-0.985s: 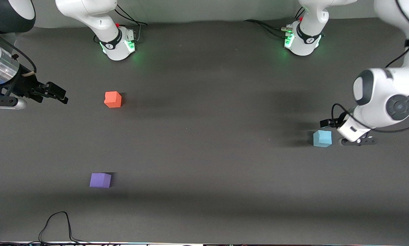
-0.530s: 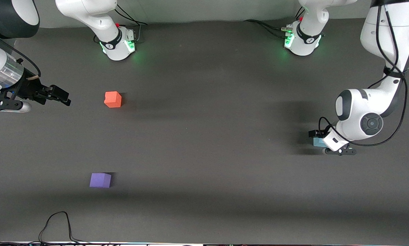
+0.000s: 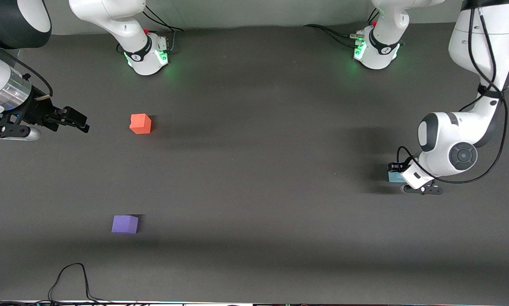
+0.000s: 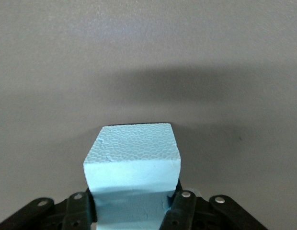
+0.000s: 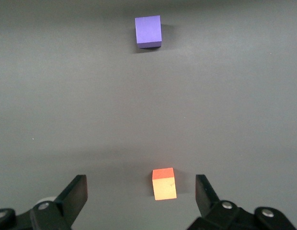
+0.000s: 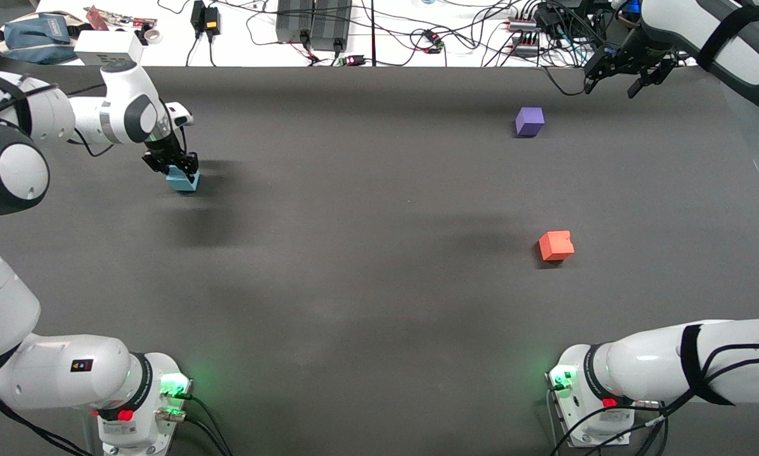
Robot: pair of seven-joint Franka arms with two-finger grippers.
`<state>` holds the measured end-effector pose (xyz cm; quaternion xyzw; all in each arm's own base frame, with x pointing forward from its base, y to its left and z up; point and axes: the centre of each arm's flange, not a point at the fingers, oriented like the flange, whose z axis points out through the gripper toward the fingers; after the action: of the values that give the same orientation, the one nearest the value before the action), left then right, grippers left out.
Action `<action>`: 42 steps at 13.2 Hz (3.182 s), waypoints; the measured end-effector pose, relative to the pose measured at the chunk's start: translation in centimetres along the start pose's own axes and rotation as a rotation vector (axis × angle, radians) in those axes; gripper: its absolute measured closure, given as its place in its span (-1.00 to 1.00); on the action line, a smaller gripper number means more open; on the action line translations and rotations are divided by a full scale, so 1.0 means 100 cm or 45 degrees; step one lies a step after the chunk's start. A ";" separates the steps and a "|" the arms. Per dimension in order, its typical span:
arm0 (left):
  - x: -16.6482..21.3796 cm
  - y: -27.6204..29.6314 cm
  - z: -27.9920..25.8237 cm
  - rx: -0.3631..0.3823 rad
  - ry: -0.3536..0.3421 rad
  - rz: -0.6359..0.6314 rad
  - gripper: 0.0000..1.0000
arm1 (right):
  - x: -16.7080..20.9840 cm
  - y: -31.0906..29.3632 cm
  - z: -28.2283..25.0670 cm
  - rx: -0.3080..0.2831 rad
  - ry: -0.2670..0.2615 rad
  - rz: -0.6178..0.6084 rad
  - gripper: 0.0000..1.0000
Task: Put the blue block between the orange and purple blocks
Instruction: 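Lift the blue block with the left gripper and carry it toward the table middle, then hold the blue block at the middle while the right gripper reaches toward it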
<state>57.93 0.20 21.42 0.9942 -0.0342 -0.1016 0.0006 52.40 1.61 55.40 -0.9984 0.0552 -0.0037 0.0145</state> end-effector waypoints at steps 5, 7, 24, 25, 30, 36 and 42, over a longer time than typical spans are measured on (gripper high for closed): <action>-0.063 0.001 -0.191 0.021 -0.070 -0.015 -0.06 | -0.002 -0.009 -0.001 0.001 0.002 -0.023 -1.00; -0.099 0.003 -0.266 0.029 -0.056 -0.023 -0.06 | -0.003 -0.012 -0.002 0.001 0.003 -0.030 -1.00; -0.079 0.581 -0.114 -0.049 0.194 -0.547 -0.06 | -0.005 -0.010 -0.006 0.005 0.014 -0.028 -1.00; -0.078 0.594 -0.078 -0.036 0.194 -0.549 -0.06 | -0.005 -0.010 -0.006 0.005 0.013 -0.028 -1.00; -0.065 0.619 0.040 -0.056 0.260 -0.528 -0.06 | -0.006 -0.010 -0.004 0.005 0.009 -0.027 -1.00; -0.049 0.605 0.020 -0.007 0.279 -0.553 -0.92 | -0.008 -0.021 -0.003 0.007 0.006 -0.054 -1.00; 0.003 0.400 -0.239 -0.009 0.161 -0.467 -1.00 | -0.013 -0.129 0.009 0.008 0.007 -0.287 -1.00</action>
<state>60.36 -39.84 45.06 0.9882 0.1480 -0.0372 -0.0121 52.52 14.61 54.86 -0.9982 -0.0573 -0.0082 0.0170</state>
